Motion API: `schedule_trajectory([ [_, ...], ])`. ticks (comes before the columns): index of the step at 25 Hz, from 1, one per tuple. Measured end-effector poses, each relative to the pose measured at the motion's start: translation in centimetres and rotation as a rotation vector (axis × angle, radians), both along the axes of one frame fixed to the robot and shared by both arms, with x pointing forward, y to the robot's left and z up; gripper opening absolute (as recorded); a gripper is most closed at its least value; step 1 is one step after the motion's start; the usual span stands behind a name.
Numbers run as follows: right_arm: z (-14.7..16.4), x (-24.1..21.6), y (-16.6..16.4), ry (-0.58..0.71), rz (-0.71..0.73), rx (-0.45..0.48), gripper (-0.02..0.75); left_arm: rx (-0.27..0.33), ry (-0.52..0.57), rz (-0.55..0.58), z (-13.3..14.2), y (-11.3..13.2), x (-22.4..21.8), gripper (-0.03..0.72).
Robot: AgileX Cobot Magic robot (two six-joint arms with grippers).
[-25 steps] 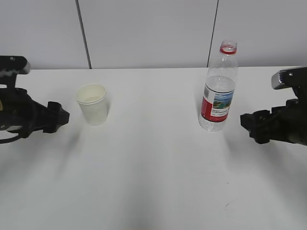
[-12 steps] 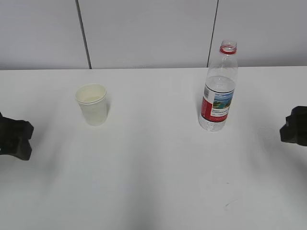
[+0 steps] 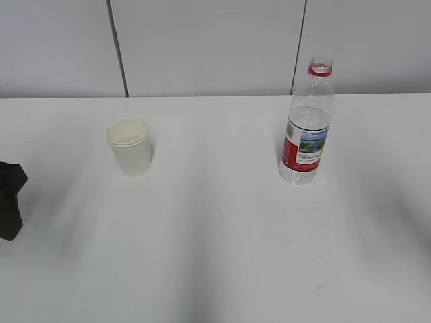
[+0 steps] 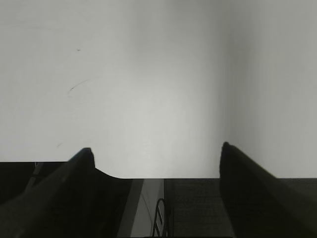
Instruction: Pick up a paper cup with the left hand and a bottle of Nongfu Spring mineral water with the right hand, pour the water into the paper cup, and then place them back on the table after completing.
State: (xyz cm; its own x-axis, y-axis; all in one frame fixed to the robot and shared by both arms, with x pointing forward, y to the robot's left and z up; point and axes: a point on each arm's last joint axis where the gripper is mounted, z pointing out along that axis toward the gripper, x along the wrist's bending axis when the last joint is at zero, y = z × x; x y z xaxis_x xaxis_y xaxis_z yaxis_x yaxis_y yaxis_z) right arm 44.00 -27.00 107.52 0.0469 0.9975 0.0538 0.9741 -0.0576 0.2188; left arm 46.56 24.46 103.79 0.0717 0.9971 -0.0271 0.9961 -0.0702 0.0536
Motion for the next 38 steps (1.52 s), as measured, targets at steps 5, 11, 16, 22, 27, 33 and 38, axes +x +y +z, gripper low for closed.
schedule_trajectory([
  [5,0.6,-0.1,0.0,-0.019,0.027,-0.004,0.533,-0.017,-0.011,-0.014,0.4,-0.1,-0.3,0.521],
  [11,1.7,-1.2,-0.2,-0.072,0.044,-0.002,0.475,-0.038,-0.097,-0.015,2.3,0.6,-2.9,0.513],
  [16,3.8,-3.7,-0.5,-0.181,0.050,0.010,0.459,-0.073,-0.208,-0.015,3.9,1.5,-6.9,0.502],
  [22,6.1,-7.7,-1.0,-0.337,0.053,0.026,0.453,-0.127,-0.384,-0.017,5.9,2.6,-11.9,0.499],
  [27,5.2,-12.2,-1.6,-0.429,0.078,0.026,0.448,-0.121,-0.555,-0.019,6.6,4.0,-16.1,0.499],
  [33,1.8,-16.9,-2.3,-0.507,0.097,0.025,0.447,-0.140,-0.689,-0.017,4.9,5.1,-20.2,0.499],
  [38,-0.4,-19.7,-2.6,-0.600,0.142,0.006,0.444,-0.169,-0.814,-0.016,3.5,5.8,-23.2,0.499],
])
